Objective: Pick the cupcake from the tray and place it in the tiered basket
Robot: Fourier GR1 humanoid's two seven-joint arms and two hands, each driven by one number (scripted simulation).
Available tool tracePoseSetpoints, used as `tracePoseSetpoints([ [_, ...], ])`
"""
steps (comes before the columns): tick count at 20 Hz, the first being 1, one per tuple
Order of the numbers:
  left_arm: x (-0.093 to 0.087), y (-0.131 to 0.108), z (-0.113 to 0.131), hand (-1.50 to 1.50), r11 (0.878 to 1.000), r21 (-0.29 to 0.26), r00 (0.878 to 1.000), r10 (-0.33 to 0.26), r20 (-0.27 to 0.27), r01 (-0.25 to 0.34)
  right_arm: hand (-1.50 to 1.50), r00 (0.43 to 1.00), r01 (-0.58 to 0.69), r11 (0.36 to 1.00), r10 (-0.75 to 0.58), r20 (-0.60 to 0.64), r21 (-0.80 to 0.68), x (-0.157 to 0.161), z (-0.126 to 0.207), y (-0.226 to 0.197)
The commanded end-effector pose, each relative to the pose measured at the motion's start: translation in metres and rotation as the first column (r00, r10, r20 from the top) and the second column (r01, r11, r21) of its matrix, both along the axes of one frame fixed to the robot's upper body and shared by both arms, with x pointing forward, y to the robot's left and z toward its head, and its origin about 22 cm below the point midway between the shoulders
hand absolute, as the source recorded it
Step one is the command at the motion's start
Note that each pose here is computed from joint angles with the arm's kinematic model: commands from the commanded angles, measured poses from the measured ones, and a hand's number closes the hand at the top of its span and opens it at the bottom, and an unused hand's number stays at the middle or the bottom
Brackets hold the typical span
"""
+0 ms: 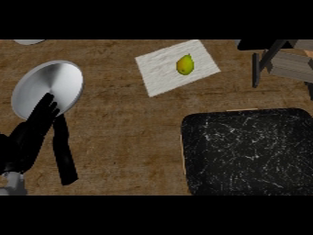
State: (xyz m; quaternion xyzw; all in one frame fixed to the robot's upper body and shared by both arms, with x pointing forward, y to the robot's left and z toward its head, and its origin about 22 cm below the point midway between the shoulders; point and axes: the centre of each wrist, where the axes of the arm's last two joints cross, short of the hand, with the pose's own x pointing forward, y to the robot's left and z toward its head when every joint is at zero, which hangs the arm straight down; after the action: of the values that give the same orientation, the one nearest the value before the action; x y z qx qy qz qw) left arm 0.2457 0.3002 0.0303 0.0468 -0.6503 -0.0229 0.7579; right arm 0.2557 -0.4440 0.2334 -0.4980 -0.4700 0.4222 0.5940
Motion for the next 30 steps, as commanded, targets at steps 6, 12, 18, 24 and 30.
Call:
tracePoseSetpoints([
  [6, 0.003, 0.0, 0.001, 0.0, 1.0, -0.001, 1.0, -0.018, -0.003, 0.018, 1.5, 0.855, -0.27, 0.918, 0.089, 0.51, 0.292, -0.033, 0.084, -0.093],
  [12, 0.004, -0.002, 0.0, 0.0, 0.998, 0.015, 0.998, -0.06, 0.015, 0.06, 1.5, 0.842, -0.367, 0.866, 0.153, 0.518, 0.34, -0.077, 0.13, -0.145],
  [18, 0.015, -0.029, 0.008, 0.0, 0.992, 0.005, 0.992, -0.127, 0.019, 0.127, 1.5, 0.86, -0.382, 0.86, 0.196, 0.471, 0.338, -0.085, 0.166, -0.149],
  [24, 0.038, -0.021, 0.02, 0.0, 0.993, -0.001, 0.993, -0.116, 0.019, 0.116, 1.5, 0.859, -0.396, 0.853, 0.213, 0.465, 0.34, -0.054, 0.181, -0.121],
  [30, 0.033, -0.034, 0.013, 0.0, 0.991, 0.02, 0.991, -0.133, 0.026, 0.132, 1.5, 0.885, -0.373, 0.85, 0.207, 0.416, 0.372, -0.01, 0.187, -0.084],
])
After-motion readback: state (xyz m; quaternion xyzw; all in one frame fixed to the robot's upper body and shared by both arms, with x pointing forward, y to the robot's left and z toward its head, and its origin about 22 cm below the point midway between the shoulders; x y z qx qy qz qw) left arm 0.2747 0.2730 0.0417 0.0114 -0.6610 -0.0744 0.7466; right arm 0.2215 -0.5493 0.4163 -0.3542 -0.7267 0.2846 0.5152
